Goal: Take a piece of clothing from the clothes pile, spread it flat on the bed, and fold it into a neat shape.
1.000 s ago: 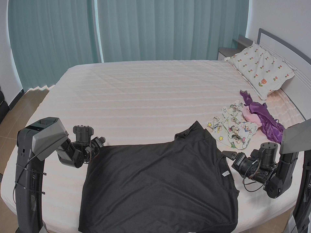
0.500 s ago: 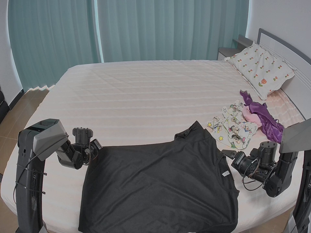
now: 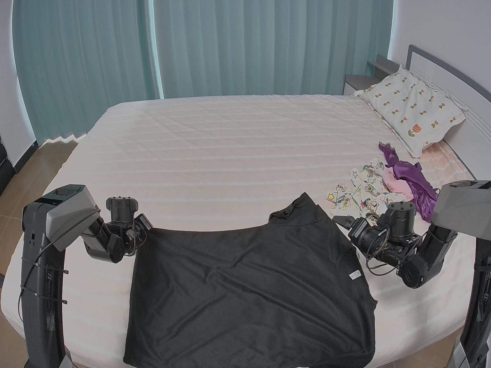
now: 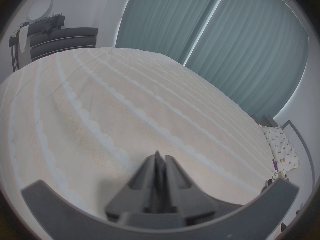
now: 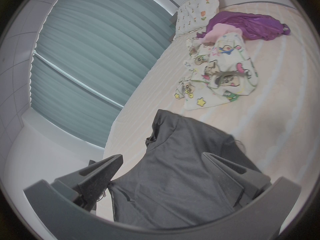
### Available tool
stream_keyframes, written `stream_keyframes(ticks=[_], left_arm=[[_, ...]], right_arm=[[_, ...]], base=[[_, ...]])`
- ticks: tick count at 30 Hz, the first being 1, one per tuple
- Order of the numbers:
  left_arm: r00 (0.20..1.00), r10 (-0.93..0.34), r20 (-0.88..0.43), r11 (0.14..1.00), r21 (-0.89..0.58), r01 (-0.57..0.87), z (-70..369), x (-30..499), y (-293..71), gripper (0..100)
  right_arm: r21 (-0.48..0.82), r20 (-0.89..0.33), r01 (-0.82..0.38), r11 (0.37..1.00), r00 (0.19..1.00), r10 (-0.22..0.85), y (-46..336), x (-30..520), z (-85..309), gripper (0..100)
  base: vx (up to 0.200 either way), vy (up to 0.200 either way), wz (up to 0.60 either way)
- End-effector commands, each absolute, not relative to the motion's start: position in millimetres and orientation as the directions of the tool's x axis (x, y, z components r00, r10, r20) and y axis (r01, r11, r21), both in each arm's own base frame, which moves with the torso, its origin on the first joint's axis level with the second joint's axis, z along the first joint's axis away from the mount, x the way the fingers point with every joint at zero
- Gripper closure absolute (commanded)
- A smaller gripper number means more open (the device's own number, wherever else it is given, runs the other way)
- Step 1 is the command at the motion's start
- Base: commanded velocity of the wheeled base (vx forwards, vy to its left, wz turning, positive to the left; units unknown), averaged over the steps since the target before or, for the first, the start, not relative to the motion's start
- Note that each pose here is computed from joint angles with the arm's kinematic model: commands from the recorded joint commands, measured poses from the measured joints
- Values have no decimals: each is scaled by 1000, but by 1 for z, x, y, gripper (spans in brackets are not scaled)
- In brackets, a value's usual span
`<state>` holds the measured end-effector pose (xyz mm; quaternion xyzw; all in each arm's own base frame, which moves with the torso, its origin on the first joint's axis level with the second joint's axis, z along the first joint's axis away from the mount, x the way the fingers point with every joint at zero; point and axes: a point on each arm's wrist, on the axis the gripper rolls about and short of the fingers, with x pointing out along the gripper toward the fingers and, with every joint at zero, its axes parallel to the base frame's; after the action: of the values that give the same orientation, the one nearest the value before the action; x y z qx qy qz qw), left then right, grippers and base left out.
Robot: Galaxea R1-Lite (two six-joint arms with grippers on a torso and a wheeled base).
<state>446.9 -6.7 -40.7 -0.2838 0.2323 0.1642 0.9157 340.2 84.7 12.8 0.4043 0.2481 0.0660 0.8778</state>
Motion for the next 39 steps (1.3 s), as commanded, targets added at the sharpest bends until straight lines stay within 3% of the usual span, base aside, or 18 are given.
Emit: stream_keyframes(ticks=[1, 7, 11, 15, 18, 25, 38, 39], left_arm=[[839, 164, -519, 779, -454, -433, -39, 446, -7, 0], [844, 162, -511, 734, -510, -449, -33, 445, -7, 0], [846, 159, -508, 716, -530, -453, -26, 440, -7, 0], [847, 104, -522, 709, -558, -432, -19, 431, -7, 0], [845, 98, -526, 699, -567, -435, -20, 430, -7, 0], [830, 98, -549, 696, -558, -451, -26, 423, -8, 0], [843, 93, -530, 698, -569, -435, -28, 418, -10, 0], [842, 93, -531, 698, -568, -436, -28, 417, -10, 0]], right_arm=[[739, -381, 52, 672, 855, 352, 110, 359, 11, 0], [719, -426, 76, 691, 834, 351, 124, 388, 21, 0], [670, -441, 48, 741, 828, 345, 127, 405, 15, 0], [551, -466, 1, 835, 830, 306, 114, 427, -14, 0], [508, -468, -1, 861, 839, 277, 108, 436, -24, 0], [488, -448, 38, 872, 868, 212, 105, 467, -40, 0], [490, -447, 40, 871, 870, 211, 104, 487, -60, 0], [490, -444, 39, 871, 871, 211, 104, 488, -61, 100]], base=[[0, 0, 0], [0, 0, 0], [0, 0, 0], [0, 0, 0], [0, 0, 0], [0, 0, 0], [0, 0, 0], [0, 0, 0]])
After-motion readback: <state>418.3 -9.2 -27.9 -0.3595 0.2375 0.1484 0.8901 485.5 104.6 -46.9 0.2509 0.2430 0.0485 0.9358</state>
